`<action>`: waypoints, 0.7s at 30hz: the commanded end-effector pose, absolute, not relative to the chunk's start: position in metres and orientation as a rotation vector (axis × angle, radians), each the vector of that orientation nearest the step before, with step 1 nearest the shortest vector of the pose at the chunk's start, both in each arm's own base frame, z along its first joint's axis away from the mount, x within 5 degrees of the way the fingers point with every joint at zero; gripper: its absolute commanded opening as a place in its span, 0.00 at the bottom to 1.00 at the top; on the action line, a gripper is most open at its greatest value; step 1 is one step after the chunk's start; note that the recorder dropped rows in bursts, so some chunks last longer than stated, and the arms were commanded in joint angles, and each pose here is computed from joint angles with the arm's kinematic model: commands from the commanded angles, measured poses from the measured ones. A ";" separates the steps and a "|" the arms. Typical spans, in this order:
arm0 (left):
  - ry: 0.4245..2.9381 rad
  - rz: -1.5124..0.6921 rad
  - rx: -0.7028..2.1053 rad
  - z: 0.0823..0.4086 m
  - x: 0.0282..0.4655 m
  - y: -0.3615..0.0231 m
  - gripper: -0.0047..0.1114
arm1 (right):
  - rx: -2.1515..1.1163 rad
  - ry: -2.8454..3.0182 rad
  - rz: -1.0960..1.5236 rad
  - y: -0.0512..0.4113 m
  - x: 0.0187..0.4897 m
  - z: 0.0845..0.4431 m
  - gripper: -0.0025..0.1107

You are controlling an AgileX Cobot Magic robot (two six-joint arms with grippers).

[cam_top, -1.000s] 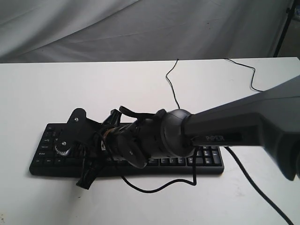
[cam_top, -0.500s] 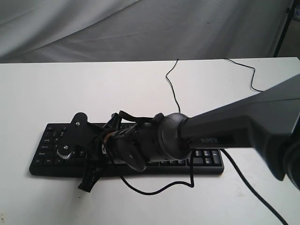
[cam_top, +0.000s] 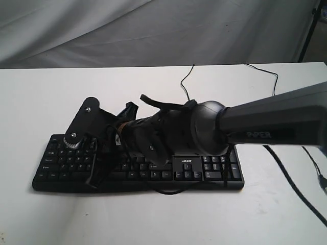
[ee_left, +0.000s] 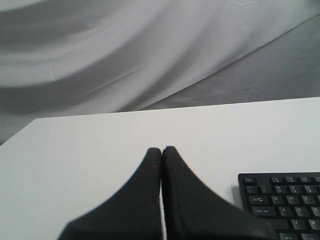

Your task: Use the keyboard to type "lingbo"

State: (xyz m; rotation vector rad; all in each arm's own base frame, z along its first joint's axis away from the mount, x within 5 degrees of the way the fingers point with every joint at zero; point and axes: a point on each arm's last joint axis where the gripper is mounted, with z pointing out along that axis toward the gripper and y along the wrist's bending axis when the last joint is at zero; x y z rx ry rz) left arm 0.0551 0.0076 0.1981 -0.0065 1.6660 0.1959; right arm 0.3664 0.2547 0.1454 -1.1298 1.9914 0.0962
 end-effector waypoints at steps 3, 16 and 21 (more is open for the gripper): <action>1.670 0.190 -0.006 0.197 0.056 0.007 0.05 | -1.091 2.023 0.064 0.228 0.366 0.147 0.02; 1.670 0.190 -0.006 0.197 0.056 0.007 0.05 | -1.015 2.019 0.033 0.204 0.370 0.138 0.02; 1.670 0.190 -0.006 0.197 0.056 0.007 0.05 | -1.008 2.016 0.032 0.203 0.371 0.137 0.02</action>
